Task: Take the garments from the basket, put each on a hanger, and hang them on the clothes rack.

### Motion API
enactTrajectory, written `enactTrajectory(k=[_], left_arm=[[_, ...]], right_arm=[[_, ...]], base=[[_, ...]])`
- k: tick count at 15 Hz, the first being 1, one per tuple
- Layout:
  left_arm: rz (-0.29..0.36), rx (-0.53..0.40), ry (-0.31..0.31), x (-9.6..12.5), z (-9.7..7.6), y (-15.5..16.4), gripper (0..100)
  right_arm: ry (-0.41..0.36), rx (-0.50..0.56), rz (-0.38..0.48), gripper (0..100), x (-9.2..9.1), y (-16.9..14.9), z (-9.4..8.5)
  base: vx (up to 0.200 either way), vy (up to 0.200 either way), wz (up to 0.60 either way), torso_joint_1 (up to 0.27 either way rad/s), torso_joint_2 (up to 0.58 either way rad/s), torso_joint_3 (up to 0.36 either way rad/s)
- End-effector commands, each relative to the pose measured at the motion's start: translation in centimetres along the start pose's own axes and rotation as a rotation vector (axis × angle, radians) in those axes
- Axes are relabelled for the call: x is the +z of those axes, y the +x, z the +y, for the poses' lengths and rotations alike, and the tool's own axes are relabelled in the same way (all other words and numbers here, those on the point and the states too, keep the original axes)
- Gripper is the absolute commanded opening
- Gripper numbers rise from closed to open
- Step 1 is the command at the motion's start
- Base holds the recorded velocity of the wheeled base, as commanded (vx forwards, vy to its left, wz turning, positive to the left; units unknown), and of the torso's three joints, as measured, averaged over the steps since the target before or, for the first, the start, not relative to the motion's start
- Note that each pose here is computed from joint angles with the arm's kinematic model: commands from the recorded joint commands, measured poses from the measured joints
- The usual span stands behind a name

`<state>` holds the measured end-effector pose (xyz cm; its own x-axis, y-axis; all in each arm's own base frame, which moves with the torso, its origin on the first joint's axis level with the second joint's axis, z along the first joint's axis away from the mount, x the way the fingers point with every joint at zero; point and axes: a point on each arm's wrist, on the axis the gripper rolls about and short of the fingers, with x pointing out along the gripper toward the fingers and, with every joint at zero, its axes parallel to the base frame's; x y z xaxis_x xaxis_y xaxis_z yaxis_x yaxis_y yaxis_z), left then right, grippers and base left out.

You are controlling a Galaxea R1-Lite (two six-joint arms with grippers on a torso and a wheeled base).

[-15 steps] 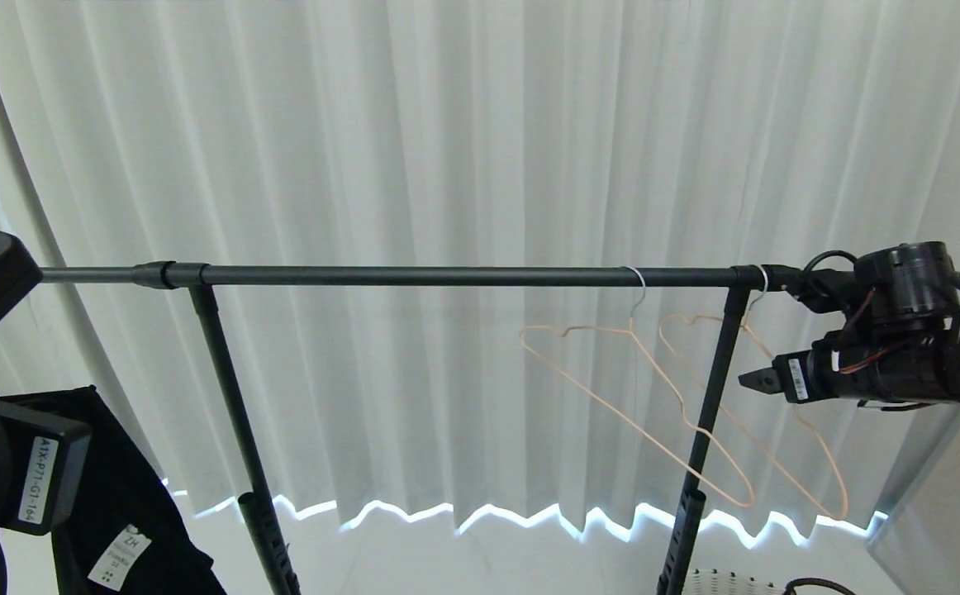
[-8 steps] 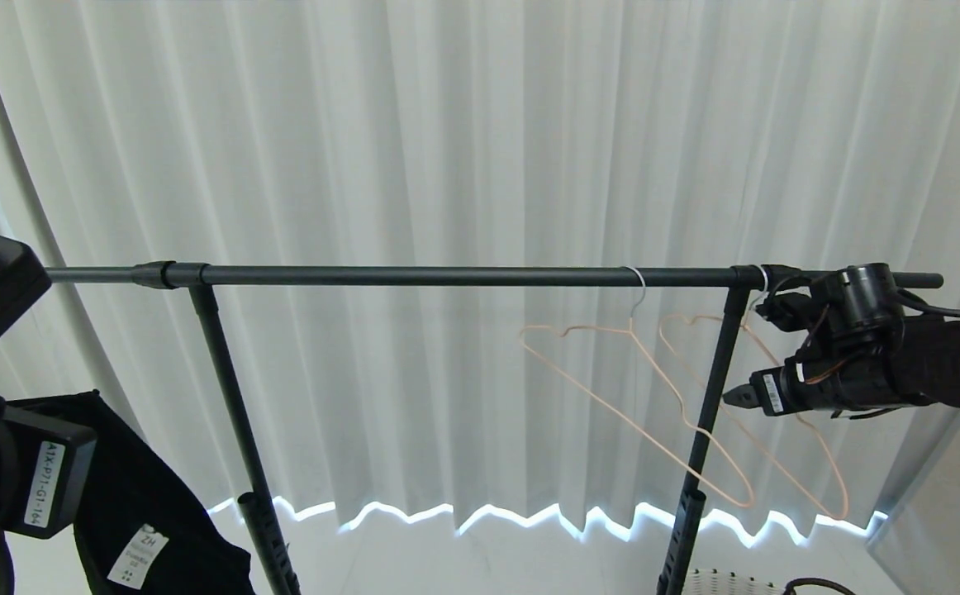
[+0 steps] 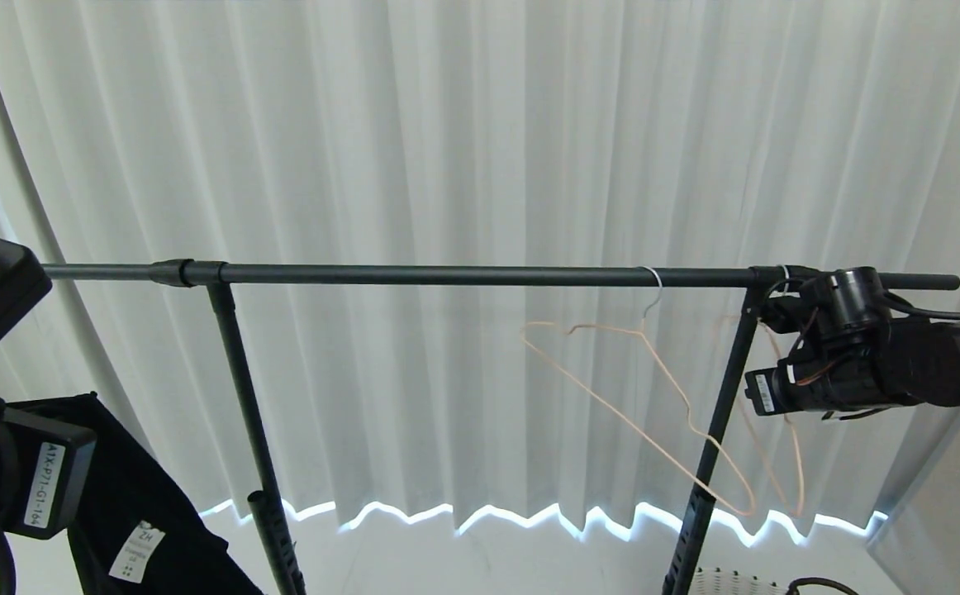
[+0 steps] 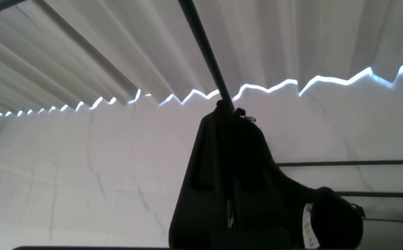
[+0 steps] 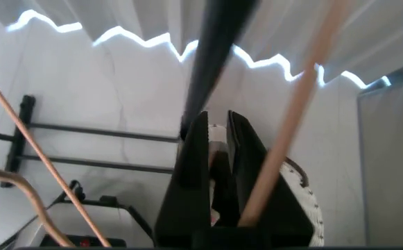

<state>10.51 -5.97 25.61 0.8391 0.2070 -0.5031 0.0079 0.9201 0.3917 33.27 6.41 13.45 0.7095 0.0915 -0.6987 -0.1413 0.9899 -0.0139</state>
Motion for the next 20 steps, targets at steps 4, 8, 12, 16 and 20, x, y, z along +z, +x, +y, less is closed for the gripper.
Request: enactTrajectory(k=[4,8,12,16,20], left_arm=[[0.001,0.012,-0.013,0.0,0.3,0.0,0],[0.001,0.025,-0.027,-0.1,0.5,0.0,0],[-0.015,0.029,-0.045,-0.1,0.8,-0.2,0],[-0.032,0.037,-0.070,0.1,1.0,-0.3,0],[-0.039,0.036,-0.076,0.0,1.2,-0.5,0]], right_arm=[[0.004,0.001,-0.037,0,0.5,-1.1,0.0],[0.013,0.003,-0.098,0,1.1,-2.6,0.0],[0.009,0.005,-0.175,0,1.4,-4.8,-0.1],[-0.002,0.007,-0.280,0,0.0,-6.0,-0.2],[-0.085,-0.007,-0.383,0,-0.1,-6.0,-0.2]], base=[[0.000,0.000,0.00,0.000,0.00,0.000],[0.000,0.000,0.00,0.000,0.00,0.000],[0.000,0.000,0.00,0.000,0.00,0.000],[0.000,0.000,0.00,0.000,0.00,0.000],[0.000,0.000,0.00,0.000,0.00,0.000]])
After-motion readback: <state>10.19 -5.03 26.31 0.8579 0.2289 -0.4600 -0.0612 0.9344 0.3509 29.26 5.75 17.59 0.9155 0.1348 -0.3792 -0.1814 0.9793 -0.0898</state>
